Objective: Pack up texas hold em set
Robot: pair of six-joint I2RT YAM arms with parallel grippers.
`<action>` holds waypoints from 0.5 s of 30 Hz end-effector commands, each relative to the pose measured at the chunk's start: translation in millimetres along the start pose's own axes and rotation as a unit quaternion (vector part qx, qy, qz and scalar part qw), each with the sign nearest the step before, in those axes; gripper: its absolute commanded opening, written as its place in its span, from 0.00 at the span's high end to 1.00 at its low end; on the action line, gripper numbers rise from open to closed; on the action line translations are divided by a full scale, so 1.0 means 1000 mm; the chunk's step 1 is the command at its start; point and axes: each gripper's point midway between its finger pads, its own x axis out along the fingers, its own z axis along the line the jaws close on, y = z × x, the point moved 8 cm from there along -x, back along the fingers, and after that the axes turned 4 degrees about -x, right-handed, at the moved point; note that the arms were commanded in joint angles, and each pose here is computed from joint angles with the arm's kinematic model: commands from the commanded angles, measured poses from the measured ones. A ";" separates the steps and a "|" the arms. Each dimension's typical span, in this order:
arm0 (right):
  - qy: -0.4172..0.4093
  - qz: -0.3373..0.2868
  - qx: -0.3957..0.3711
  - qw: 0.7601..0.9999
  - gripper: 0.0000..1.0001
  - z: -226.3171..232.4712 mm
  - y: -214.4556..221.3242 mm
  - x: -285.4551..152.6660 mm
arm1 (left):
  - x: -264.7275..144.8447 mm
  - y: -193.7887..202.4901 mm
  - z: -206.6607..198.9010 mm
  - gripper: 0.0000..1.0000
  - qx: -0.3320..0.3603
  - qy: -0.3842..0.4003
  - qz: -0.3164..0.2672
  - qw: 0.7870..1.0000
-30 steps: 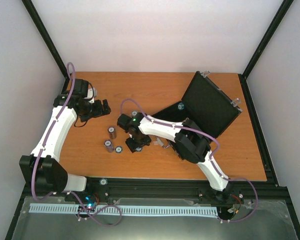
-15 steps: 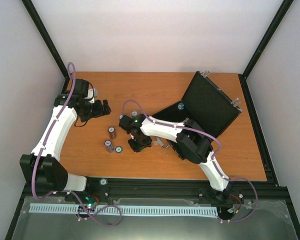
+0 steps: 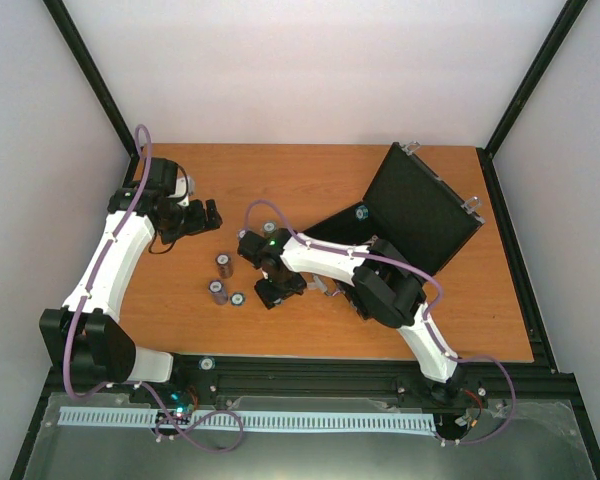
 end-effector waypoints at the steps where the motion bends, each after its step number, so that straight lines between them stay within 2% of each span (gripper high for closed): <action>1: 0.000 -0.019 0.002 1.000 0.29 0.001 0.000 -0.022 | 0.000 -0.001 -0.001 0.00 0.008 0.005 -0.003 1.000; 15: -0.006 0.006 -0.007 1.000 0.29 0.018 -0.005 0.009 | 0.001 0.000 -0.001 0.00 0.010 0.005 0.000 1.000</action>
